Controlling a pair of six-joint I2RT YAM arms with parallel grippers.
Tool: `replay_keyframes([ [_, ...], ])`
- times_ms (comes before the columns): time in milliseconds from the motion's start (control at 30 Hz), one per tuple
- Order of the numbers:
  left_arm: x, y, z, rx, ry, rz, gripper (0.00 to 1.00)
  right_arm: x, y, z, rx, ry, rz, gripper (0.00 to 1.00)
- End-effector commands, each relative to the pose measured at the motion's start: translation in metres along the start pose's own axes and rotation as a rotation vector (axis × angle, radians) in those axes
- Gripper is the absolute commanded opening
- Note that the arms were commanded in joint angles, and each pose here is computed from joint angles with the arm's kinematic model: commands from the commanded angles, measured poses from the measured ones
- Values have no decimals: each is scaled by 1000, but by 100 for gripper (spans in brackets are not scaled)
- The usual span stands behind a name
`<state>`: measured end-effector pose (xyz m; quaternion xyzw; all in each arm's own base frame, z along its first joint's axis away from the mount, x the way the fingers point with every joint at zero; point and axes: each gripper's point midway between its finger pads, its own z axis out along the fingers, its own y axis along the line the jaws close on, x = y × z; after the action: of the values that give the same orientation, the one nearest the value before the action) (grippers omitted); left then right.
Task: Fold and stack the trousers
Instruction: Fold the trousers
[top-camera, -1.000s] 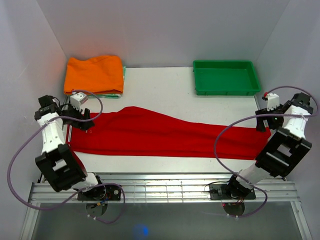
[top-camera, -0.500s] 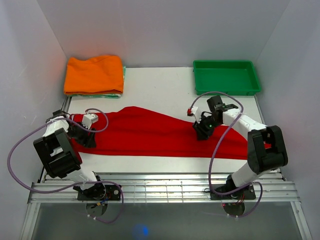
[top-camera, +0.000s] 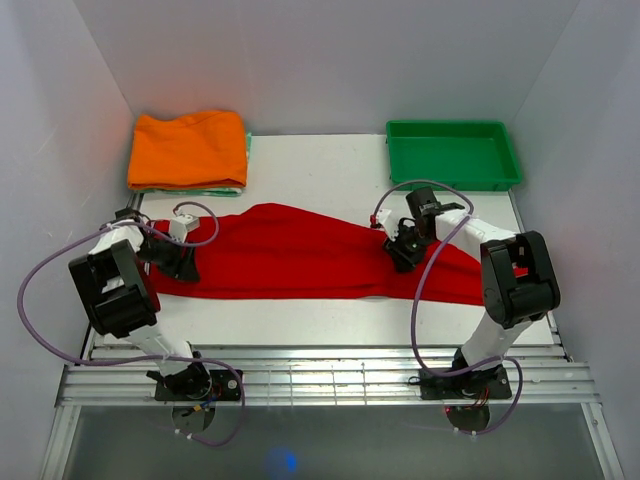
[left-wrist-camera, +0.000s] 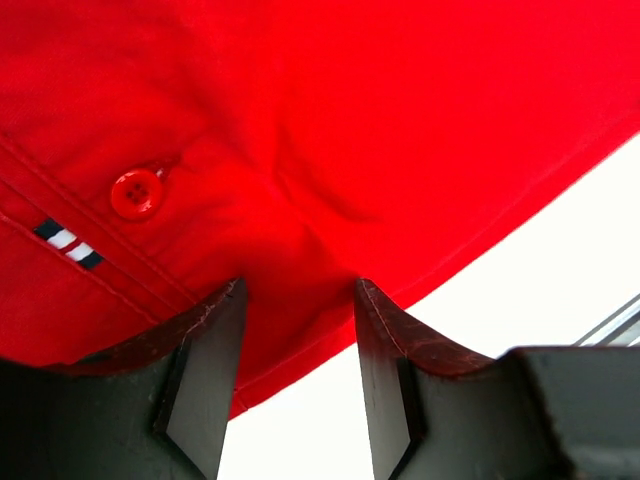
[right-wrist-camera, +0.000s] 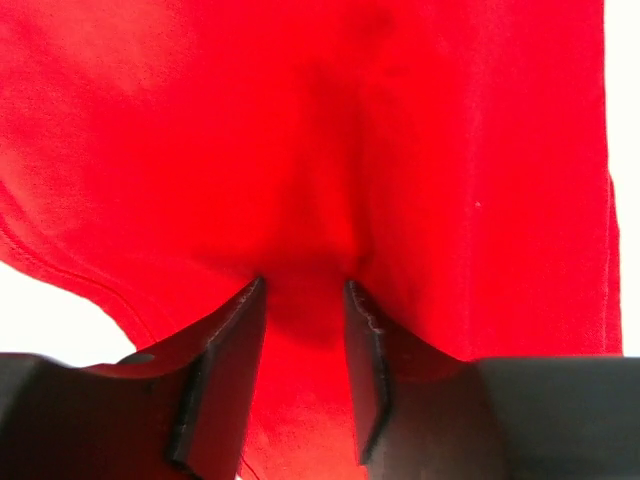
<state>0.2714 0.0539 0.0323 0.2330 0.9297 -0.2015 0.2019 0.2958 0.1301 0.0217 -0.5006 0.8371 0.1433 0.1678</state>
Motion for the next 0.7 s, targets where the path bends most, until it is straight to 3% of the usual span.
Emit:
replay_keyframes([
  [0, -29, -20, -8, 115, -89, 124, 58, -31, -12, -27, 44, -100, -98, 47],
  [133, -56, -52, -38, 89, -196, 488, 59, -59, 17, -57, 7, -223, -196, 55],
  [300, -62, -98, -30, 129, -222, 766, 57, -48, 48, -47, -26, -178, -336, 52],
  [667, -62, -110, 8, 224, -192, 795, 63, -35, 69, 12, 11, -71, -457, 52],
])
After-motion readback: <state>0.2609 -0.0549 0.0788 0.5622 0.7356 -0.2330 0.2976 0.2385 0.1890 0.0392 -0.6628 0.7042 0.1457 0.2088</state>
